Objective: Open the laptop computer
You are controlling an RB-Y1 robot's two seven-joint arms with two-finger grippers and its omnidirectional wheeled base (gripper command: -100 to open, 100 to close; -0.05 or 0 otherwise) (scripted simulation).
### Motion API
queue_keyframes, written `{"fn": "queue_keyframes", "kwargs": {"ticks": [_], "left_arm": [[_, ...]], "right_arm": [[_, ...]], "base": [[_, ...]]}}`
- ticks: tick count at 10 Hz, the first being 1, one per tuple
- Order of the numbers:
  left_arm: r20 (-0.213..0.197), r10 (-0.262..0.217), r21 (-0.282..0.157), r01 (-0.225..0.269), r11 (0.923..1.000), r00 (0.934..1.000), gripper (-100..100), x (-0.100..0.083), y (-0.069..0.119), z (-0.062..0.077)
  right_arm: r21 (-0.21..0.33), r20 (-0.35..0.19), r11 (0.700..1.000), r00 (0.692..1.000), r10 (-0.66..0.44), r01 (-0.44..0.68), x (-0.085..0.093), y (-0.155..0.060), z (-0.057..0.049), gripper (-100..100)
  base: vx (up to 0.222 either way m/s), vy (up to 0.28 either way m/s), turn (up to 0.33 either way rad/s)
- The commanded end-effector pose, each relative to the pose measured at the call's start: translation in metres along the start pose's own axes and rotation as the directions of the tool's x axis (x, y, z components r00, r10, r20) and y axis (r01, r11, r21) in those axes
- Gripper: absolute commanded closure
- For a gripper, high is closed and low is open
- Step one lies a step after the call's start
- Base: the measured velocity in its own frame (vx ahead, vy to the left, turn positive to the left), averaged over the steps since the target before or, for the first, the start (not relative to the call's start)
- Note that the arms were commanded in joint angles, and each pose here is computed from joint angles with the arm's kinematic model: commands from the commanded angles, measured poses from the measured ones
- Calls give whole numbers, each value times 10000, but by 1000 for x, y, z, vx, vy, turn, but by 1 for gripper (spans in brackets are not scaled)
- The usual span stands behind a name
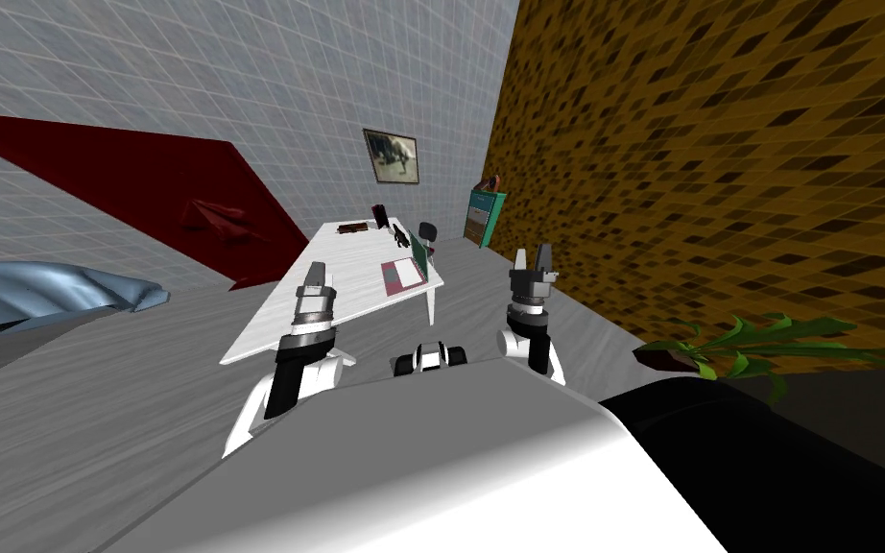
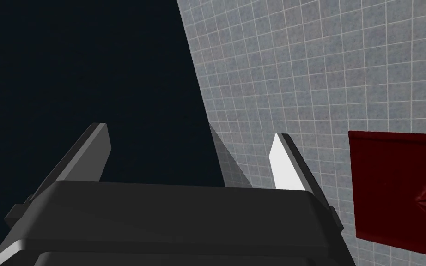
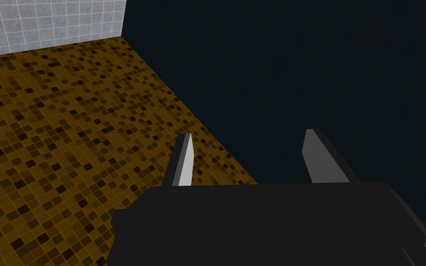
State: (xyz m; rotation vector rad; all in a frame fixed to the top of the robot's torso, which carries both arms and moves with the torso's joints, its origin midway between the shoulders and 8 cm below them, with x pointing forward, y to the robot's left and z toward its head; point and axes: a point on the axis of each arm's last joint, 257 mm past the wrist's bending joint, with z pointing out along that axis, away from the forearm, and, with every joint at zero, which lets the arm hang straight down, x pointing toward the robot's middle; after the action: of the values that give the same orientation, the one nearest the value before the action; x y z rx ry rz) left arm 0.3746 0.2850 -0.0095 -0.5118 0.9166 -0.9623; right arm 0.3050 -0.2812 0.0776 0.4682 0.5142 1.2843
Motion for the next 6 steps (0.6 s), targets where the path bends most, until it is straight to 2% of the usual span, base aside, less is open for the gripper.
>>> {"fn": "queue_keyframes", "kwargs": {"ticks": [1,6], "left_arm": [[-138,170,-500,-176,9986,9998,-100,0,15,0],[-143,295,-1455,-313,9889,9995,-100,-3,40,-2]], "right_arm": [[0,0,10000,10000,0,0,0,0,0,0],[0,0,10000,10000,0,0,0,0,0,0]], "base": [[80,-142,29],[81,-140,25]]}}
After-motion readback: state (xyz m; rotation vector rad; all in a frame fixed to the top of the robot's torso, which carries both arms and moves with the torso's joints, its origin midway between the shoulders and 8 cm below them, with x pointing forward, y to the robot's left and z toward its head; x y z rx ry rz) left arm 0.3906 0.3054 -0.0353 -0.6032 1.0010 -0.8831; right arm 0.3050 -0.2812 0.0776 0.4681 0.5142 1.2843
